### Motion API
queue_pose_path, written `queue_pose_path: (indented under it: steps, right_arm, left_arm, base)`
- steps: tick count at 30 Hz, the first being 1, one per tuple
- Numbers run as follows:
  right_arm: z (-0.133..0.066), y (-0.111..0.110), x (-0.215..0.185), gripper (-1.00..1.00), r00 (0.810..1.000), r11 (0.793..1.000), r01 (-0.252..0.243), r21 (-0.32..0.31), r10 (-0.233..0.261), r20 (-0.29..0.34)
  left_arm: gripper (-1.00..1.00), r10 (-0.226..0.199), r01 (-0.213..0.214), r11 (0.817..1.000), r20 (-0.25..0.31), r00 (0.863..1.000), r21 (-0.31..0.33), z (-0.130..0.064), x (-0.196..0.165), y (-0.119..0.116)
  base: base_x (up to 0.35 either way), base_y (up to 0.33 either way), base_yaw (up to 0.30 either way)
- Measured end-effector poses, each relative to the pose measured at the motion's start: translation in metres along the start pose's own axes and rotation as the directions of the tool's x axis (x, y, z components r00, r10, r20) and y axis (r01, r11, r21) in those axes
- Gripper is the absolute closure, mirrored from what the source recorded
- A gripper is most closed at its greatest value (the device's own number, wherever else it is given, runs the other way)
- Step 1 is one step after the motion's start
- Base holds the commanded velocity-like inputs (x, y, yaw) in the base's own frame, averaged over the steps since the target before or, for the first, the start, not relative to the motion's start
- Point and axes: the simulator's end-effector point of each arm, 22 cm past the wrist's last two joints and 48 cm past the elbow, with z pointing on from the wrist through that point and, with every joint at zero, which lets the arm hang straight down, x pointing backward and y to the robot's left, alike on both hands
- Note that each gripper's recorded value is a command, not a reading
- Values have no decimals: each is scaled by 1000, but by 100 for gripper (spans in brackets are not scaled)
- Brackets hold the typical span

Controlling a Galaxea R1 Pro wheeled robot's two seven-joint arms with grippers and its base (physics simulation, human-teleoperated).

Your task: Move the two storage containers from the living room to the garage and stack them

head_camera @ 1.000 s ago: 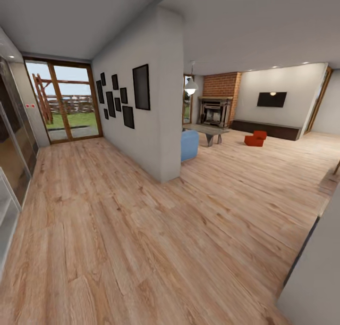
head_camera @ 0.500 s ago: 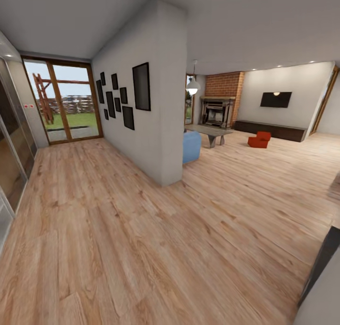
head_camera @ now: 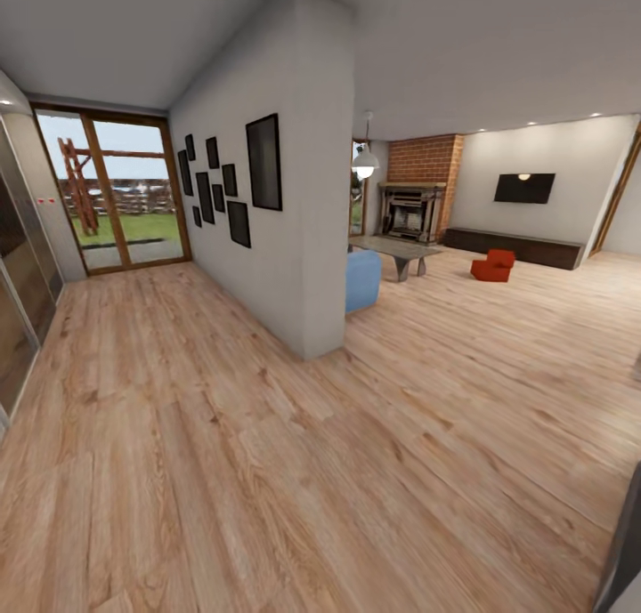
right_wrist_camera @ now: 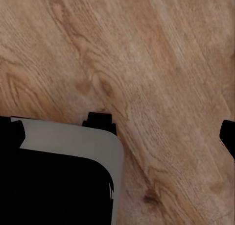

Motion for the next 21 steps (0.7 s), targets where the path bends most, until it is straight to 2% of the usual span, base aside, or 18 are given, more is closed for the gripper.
queue_pose_path:
  steps: [10,16,21]
  right_arm:
    - [0,1,-1,-100,1000,1000,1,-1,-1,2]
    - [0,1,0,-100,1000,1000,-1,3,1,2]
    - [0,1,-1,-100,1000,1000,-2,4,2,3]
  left_arm:
    - [-100,0,0,1000,0,1000,0,0,0,0]
    - [-100,0,0,1000,2,1000,0,0,0,0]
    - [-100,-1,1,1000,3,1000,0,0,-1,0]
  base:
    - [326,0,-12]
    - [326,17,-188]
    - [325,127,-238]
